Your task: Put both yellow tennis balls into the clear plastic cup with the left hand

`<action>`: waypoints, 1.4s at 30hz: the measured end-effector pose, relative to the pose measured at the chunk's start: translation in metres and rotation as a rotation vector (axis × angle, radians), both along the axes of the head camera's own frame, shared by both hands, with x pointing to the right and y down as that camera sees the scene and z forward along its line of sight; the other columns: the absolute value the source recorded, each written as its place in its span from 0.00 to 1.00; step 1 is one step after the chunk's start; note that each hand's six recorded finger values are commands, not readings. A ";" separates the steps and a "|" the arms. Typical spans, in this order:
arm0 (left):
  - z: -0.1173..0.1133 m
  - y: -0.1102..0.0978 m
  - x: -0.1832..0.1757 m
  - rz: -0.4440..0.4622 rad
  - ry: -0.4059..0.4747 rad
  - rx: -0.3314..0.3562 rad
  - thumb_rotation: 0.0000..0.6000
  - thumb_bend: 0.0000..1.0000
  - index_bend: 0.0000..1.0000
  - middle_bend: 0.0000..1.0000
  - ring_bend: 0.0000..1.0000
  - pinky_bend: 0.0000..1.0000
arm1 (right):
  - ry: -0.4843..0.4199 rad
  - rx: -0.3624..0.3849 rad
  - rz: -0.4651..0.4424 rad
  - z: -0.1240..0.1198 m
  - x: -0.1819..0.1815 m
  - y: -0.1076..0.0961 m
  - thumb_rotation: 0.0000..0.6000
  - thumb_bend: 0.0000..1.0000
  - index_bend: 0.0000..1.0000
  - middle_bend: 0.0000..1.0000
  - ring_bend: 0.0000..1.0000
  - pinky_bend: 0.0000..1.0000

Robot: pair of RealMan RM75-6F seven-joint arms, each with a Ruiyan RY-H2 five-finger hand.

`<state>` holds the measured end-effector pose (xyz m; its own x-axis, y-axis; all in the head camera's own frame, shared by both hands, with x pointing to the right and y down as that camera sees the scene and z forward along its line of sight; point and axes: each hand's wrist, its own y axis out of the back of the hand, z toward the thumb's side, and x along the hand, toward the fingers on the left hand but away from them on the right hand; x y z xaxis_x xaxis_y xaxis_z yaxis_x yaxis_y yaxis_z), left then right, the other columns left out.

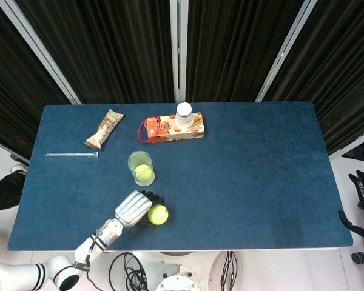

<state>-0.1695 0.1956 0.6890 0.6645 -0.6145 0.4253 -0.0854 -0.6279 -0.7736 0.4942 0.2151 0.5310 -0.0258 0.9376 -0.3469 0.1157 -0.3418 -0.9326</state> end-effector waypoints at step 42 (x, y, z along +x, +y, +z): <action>-0.067 -0.150 -0.051 -0.296 -0.108 0.113 1.00 0.22 0.40 0.40 0.35 0.52 | 0.018 0.020 0.018 -0.009 0.006 0.000 1.00 0.24 0.00 0.00 0.00 0.00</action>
<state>-0.2203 0.0458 0.6215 0.4046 -0.8214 0.4020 -0.1649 -0.4979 -0.8514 0.4999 0.2147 0.5221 -0.0493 0.9435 -0.3277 0.1050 -0.3214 -0.9411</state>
